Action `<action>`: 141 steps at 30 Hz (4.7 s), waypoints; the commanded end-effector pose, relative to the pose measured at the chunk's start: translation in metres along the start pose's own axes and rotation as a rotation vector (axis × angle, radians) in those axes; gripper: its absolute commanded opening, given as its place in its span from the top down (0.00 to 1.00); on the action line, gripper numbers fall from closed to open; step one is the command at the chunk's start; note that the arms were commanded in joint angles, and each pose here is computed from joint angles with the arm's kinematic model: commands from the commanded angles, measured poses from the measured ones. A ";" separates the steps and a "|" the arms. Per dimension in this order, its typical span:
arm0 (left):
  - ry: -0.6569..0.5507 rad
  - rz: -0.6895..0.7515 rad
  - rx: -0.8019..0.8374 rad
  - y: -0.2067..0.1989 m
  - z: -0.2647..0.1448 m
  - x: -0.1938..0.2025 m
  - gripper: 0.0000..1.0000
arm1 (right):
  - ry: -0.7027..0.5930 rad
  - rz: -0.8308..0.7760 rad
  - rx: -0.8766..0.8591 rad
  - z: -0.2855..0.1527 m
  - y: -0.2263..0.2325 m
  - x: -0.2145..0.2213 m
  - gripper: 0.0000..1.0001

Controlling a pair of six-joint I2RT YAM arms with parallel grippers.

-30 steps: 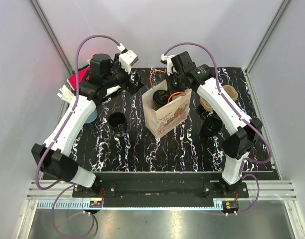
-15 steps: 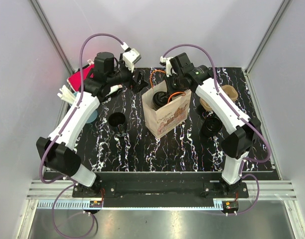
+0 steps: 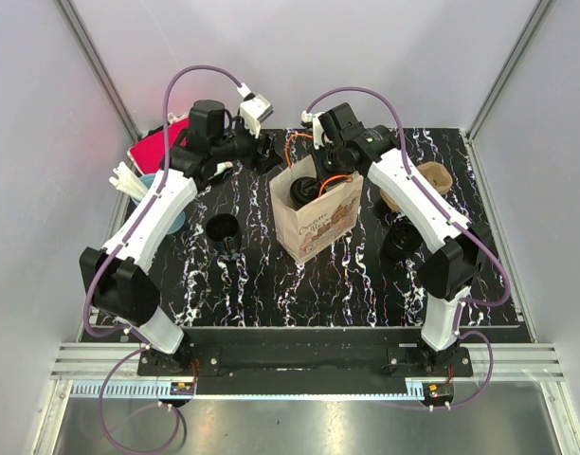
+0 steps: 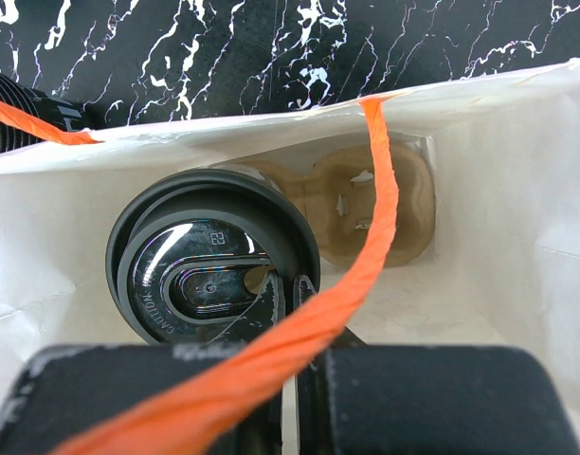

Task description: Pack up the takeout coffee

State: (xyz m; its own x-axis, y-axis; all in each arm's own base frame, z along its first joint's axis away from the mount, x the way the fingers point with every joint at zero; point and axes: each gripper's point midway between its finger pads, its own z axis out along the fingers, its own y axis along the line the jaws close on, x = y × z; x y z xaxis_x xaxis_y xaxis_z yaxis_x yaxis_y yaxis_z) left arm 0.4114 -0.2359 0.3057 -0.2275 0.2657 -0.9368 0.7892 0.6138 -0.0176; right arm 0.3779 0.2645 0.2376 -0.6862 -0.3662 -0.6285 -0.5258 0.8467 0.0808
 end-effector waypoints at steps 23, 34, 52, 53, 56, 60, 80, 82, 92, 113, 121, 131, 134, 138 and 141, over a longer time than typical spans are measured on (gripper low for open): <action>-0.155 -0.052 0.105 0.009 0.031 -0.055 0.56 | -0.027 -0.021 0.010 -0.004 0.002 -0.005 1.00; -0.106 -0.138 0.009 0.029 0.045 -0.039 1.00 | -0.028 -0.025 -0.001 -0.005 0.006 -0.005 1.00; -0.088 -0.222 -0.053 0.041 0.052 -0.035 1.00 | 0.014 -0.086 -0.013 0.010 0.019 0.006 1.00; -0.088 -0.222 -0.055 0.042 0.052 -0.035 1.00 | 0.019 -0.086 -0.015 0.011 0.019 0.007 1.00; -0.089 -0.231 -0.045 0.040 0.051 -0.034 1.00 | 0.031 -0.087 -0.019 0.016 0.020 0.010 1.00; -0.096 -0.234 -0.033 0.036 0.051 -0.036 1.00 | 0.035 -0.080 -0.007 0.022 0.018 0.010 1.00; -0.100 -0.245 -0.017 0.031 0.048 -0.034 1.00 | 0.039 -0.074 0.005 0.033 0.017 0.008 1.00; -0.099 -0.247 -0.017 0.031 0.048 -0.033 1.00 | 0.046 -0.073 0.005 0.035 0.016 0.010 1.00; -0.110 -0.242 -0.011 0.029 0.045 -0.037 1.00 | 0.054 -0.086 0.006 0.037 0.015 0.015 1.00; -0.107 -0.251 0.001 0.025 0.045 -0.033 1.00 | 0.053 -0.087 -0.018 0.046 0.020 0.011 1.00; -0.106 -0.255 0.002 0.025 0.045 -0.033 1.00 | 0.057 -0.085 -0.030 0.049 0.022 0.012 1.00; -0.106 -0.259 0.008 0.024 0.045 -0.033 1.00 | 0.050 -0.080 -0.044 0.050 0.025 0.009 1.00; -0.106 -0.261 0.008 0.024 0.046 -0.032 1.00 | 0.050 -0.080 -0.047 0.051 0.025 0.009 1.00; -0.110 -0.261 0.013 0.023 0.045 -0.034 1.00 | 0.051 -0.078 -0.051 0.052 0.026 0.009 1.00; -0.110 -0.262 0.013 0.024 0.046 -0.034 1.00 | 0.054 -0.078 -0.053 0.053 0.026 0.009 1.00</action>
State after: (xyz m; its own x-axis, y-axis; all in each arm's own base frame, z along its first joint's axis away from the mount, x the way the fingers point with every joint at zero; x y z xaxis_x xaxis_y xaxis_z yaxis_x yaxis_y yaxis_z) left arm 0.4699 -0.2630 0.2874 -0.4362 0.0518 -0.8983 0.6806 0.6720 -0.2918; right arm 0.3778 0.2890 0.1776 -0.7021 -0.4658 -0.5386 -0.5837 0.8097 0.0605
